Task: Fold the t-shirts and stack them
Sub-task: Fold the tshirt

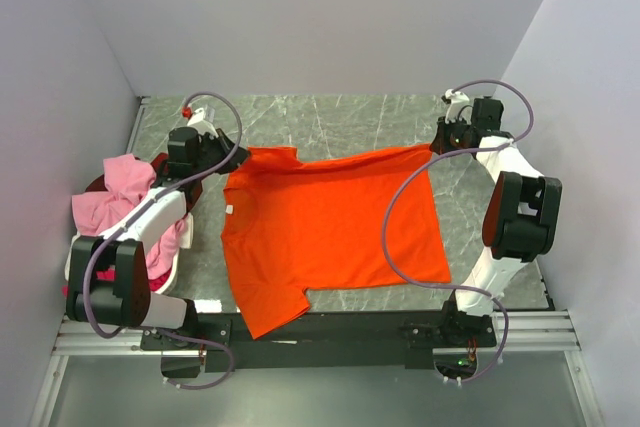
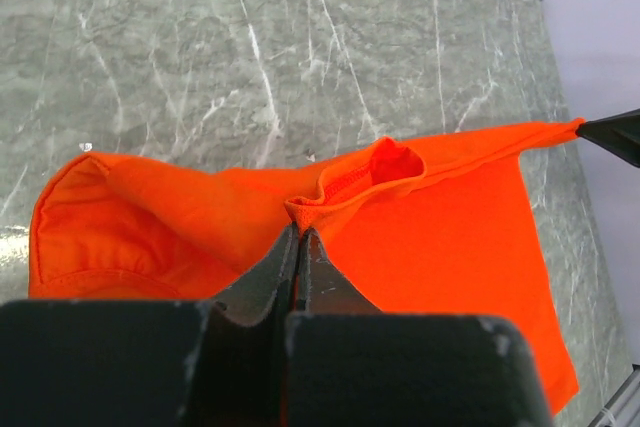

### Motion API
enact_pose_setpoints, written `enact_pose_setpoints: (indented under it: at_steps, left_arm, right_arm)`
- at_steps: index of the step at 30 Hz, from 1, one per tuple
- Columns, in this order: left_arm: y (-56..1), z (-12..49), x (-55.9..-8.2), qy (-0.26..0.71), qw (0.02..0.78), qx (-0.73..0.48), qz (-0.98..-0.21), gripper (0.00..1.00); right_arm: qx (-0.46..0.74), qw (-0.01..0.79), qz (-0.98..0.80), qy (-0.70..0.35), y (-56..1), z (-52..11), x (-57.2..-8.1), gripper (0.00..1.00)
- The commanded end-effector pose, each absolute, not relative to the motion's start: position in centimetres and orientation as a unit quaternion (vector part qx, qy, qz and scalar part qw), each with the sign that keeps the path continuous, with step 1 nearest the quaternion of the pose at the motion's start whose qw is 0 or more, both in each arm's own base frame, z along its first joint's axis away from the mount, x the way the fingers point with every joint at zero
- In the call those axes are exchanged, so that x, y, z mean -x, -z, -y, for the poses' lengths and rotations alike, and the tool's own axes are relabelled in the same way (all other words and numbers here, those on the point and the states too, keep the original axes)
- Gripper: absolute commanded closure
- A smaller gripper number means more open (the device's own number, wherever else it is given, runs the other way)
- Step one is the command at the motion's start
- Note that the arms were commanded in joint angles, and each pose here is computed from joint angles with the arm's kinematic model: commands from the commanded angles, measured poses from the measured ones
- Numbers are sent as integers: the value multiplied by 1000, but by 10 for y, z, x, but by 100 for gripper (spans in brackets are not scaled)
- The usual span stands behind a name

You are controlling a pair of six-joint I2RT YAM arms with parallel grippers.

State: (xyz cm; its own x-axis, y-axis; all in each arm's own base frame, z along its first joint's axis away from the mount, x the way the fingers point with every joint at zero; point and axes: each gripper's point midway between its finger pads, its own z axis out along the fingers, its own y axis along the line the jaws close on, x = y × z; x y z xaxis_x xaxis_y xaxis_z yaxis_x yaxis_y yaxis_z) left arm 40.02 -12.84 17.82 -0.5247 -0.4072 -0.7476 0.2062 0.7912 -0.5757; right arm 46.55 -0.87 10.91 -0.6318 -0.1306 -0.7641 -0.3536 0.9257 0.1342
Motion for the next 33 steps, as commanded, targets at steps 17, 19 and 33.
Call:
enact_pose_setpoints:
  at_steps: [17,19,33]
  left_arm:
    - [-179,127,-371,315,491,79,-808,100]
    - [-178,126,-368,314,492,80,-808,100]
    - [-157,128,-357,305,475,93,-820,100]
  right_arm:
    - [156,385,-900,-128,-98,15,-454,100]
    - [161,380,-902,-129,-95,14,-450,100]
    - [178,355,-910,-117,-82,18,-436,100]
